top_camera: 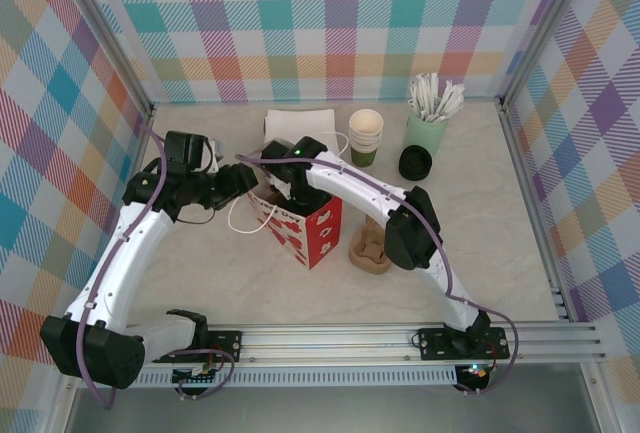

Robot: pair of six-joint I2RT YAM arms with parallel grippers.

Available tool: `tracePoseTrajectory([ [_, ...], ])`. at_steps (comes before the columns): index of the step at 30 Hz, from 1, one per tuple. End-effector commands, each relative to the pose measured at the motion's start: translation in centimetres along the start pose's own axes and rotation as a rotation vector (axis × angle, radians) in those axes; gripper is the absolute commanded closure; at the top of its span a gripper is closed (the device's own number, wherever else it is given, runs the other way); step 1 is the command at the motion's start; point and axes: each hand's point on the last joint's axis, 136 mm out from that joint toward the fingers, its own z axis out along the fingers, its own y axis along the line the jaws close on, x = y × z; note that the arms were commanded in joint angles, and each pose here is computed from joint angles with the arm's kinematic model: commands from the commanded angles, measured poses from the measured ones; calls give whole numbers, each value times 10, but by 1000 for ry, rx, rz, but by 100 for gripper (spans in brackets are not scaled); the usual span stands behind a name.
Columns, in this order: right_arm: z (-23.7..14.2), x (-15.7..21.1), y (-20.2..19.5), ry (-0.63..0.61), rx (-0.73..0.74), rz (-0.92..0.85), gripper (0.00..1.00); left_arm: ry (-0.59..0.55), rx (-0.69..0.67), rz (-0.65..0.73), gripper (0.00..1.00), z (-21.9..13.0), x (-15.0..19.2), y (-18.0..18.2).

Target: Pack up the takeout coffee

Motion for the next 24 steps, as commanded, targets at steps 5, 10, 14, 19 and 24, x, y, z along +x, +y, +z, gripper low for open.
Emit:
tracePoseTrajectory([
  [5, 10, 6, 3, 36, 1, -16, 27, -3, -4, -17, 45, 1, 0, 4],
  [10, 9, 6, 2, 35, 0, -15, 27, -4, -3, -16, 45, 0, -1, 4],
  [14, 9, 6, 3, 34, 0, -17, 27, -4, -3, -19, 45, 1, -1, 4],
  [19, 9, 6, 3, 31, 1, -22, 27, -2, -5, -19, 45, 1, -1, 4],
  [24, 8, 4, 3, 22, -2, -22, 27, -2, -13, -25, 45, 2, -1, 6],
])
